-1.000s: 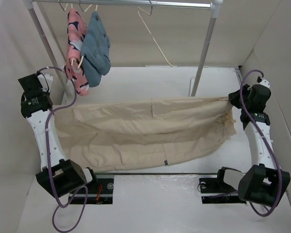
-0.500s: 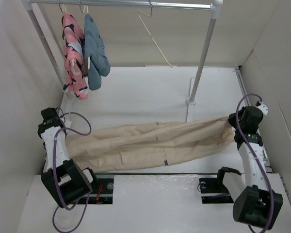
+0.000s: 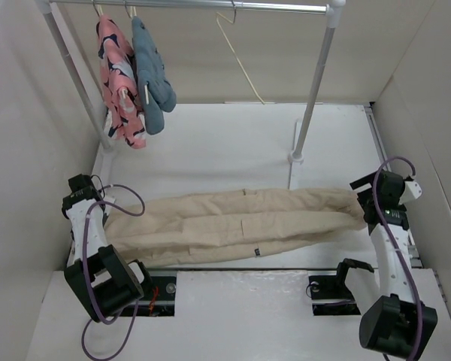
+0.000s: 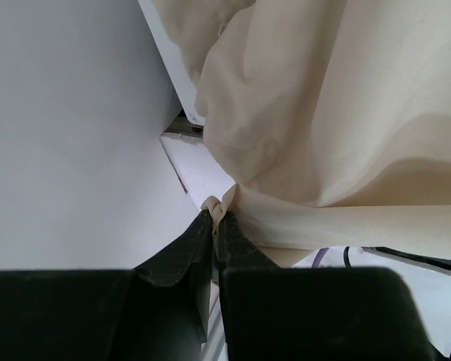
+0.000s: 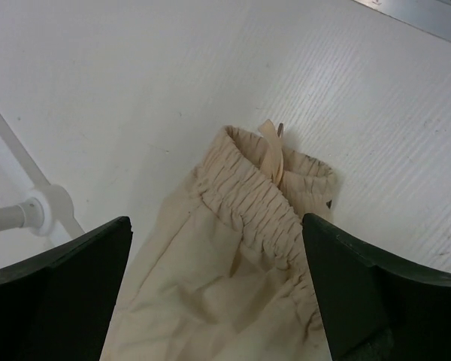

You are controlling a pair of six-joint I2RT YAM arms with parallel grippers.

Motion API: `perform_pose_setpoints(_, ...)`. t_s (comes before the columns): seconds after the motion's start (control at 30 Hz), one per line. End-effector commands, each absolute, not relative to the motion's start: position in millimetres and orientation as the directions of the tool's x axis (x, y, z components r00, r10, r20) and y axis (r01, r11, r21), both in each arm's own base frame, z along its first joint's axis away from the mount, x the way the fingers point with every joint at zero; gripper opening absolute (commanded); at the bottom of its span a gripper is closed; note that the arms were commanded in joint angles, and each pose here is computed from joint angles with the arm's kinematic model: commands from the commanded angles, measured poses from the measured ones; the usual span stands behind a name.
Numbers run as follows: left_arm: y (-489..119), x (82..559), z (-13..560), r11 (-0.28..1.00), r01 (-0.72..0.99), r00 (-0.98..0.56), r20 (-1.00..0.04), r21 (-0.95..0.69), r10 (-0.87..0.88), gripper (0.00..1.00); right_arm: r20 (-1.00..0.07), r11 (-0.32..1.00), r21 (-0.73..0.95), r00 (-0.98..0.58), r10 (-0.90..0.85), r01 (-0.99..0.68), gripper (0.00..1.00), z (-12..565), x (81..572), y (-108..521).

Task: Place the trousers on the hanger
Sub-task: Fold the trousers at the center of the board.

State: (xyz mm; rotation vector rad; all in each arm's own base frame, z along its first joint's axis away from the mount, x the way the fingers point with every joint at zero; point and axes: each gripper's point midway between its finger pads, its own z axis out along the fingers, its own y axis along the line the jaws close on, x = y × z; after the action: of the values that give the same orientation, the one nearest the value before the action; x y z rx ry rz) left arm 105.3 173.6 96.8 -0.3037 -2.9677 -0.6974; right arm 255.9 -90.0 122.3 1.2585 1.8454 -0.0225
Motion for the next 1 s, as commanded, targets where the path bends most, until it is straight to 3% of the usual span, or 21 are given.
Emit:
perform_pose_setpoints(0.0, 171.1, 106.5, 105.2, 0.885, 0.189, -0.982, 0.096, 0.426, 0.164, 0.00, -0.670, 0.477, 0.488, -0.037, 0.741, 0.731, 1.00, 161.8, 259.0, -91.9)
perform_pose_setpoints(0.33, 167.5, 116.5, 104.7, 0.903, 0.182, -0.983, 0.063, 0.390, 0.171, 0.00, -0.462, 0.349, 0.435, -0.127, 0.878, 0.830, 1.00, 134.8, 217.6, -57.2)
perform_pose_setpoints(0.5, 170.8, 134.1, 114.9, 0.907, 0.171, -0.984, 0.011, 0.386, 0.180, 0.00, -0.300, 0.288, 0.398, -0.173, 0.938, 0.871, 1.00, 111.9, 193.1, -28.6)
perform_pose_setpoints(0.7, 172.9, 143.1, 113.1, 0.911, 0.183, -0.981, 0.008, 0.369, 0.193, 0.00, -0.305, 0.231, 0.375, -0.116, 0.945, 0.898, 0.97, 98.7, 181.3, -32.6)
perform_pose_setpoints(0.83, 174.1, 145.1, 113.6, 0.912, 0.183, -0.981, 0.009, 0.368, 0.193, 0.00, -0.246, 0.232, 0.368, -0.147, 0.958, 0.900, 0.96, 96.1, 174.9, -20.3)
perform_pose_setpoints(0.97, 176.9, 150.0, 118.3, 0.909, 0.179, -0.981, -0.001, 0.376, 0.193, 0.00, -0.339, 0.276, 0.367, -0.148, 0.929, 0.889, 0.97, 125.0, 173.1, -33.9)
